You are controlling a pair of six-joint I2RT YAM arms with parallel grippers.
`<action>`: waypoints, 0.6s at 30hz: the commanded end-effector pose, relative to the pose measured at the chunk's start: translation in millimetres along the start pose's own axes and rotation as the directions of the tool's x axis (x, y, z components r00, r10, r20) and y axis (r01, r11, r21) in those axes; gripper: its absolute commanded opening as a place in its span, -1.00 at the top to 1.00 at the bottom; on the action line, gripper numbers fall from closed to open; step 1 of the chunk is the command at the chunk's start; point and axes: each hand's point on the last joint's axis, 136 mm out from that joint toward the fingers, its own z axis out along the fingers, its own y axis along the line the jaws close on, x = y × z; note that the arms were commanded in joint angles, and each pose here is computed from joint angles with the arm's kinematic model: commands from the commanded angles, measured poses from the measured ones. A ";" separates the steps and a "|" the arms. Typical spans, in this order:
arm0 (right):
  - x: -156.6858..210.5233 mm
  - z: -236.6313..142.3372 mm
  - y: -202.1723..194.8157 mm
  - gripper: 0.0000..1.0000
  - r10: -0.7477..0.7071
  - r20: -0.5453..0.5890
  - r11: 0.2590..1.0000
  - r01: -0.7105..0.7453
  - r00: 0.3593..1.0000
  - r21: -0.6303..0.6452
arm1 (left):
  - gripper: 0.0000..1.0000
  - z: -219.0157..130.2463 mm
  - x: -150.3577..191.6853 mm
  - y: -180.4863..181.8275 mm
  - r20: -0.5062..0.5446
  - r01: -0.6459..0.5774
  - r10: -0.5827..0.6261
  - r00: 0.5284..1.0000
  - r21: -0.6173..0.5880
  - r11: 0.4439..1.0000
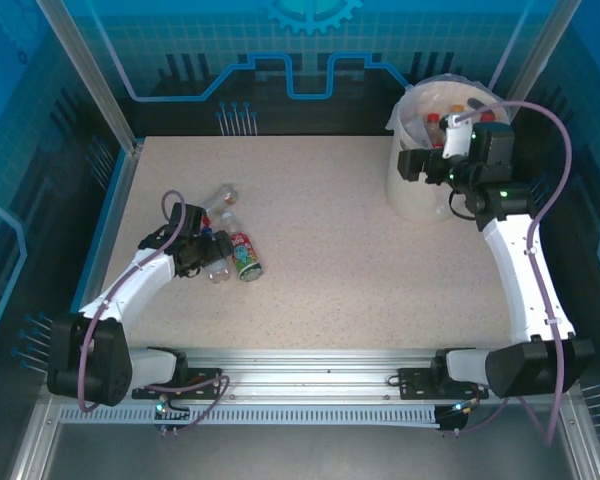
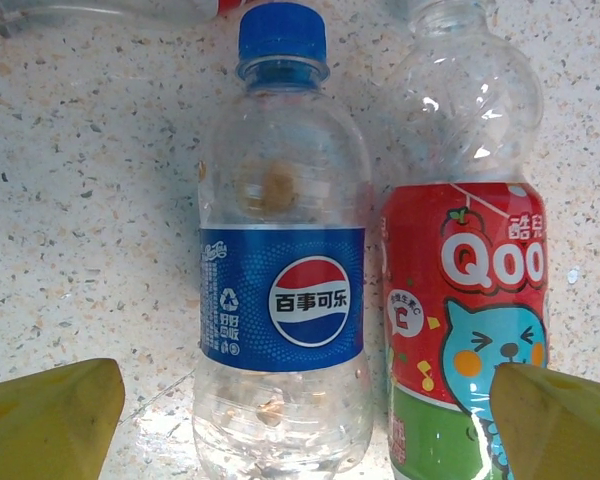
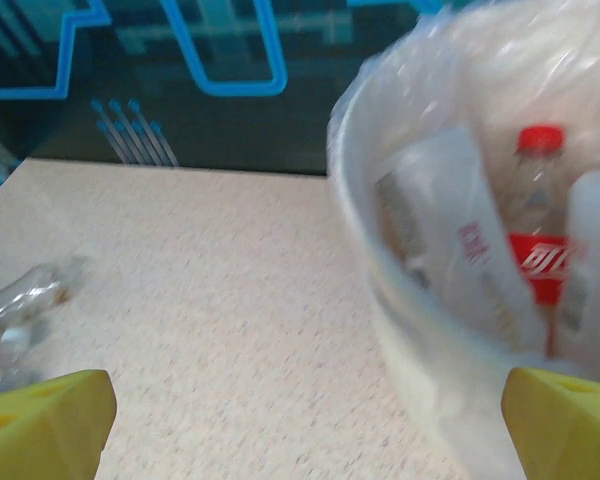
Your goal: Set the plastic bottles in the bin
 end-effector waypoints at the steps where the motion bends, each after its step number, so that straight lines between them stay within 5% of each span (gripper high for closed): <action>1: 10.8 -6.2 20.4 -0.99 0.024 -0.004 0.998 -0.024 1.000 -0.065 | -0.87 12.9 17.4 10.4 -0.056 0.019 -0.020 0.998 -0.021 1.000; 18: 51.4 -3.5 41.6 -0.99 0.066 -0.081 0.985 -0.078 0.995 -0.154 | -0.66 52.6 44.7 20.2 -0.144 0.054 -0.059 0.988 -0.036 0.998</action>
